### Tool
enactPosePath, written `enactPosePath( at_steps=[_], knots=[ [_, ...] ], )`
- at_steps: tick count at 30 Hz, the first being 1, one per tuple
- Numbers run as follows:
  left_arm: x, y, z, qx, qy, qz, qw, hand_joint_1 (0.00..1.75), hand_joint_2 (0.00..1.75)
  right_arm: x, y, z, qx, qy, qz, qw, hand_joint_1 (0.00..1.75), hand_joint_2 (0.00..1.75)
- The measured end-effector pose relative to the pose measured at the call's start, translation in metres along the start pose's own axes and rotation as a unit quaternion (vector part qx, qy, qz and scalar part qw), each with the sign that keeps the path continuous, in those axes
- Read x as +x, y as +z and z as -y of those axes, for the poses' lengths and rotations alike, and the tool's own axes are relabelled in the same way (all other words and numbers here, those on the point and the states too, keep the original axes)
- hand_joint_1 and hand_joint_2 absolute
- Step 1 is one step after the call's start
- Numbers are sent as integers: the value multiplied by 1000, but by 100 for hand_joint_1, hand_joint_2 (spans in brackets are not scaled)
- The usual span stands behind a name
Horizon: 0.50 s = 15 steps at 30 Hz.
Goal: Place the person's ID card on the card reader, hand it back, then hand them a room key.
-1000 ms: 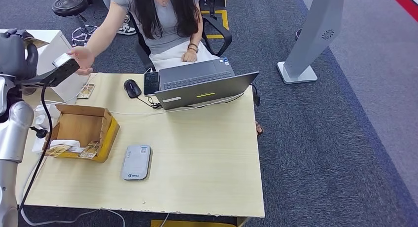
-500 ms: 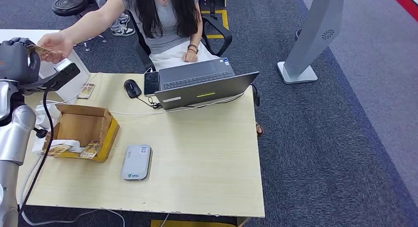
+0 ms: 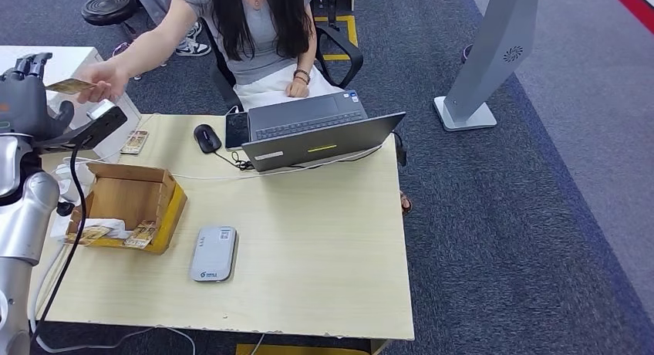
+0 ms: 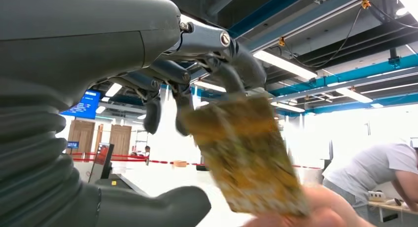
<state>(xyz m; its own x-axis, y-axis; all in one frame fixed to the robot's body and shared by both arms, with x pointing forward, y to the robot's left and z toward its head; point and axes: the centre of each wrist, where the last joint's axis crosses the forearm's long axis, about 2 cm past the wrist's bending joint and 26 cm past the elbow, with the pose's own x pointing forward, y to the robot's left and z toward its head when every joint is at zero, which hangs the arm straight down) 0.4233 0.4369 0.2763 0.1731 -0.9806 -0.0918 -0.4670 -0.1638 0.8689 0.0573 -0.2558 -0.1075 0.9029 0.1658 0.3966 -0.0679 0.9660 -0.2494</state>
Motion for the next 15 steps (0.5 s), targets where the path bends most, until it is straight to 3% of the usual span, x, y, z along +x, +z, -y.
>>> enactPosePath(
  at_steps=[15],
  knots=[
    [5, 18, 11, -13, 12, 15, 1000, 0, 175, -1, 0, 0, -1, -1, 1, 1000, 0, 175]
  ],
)
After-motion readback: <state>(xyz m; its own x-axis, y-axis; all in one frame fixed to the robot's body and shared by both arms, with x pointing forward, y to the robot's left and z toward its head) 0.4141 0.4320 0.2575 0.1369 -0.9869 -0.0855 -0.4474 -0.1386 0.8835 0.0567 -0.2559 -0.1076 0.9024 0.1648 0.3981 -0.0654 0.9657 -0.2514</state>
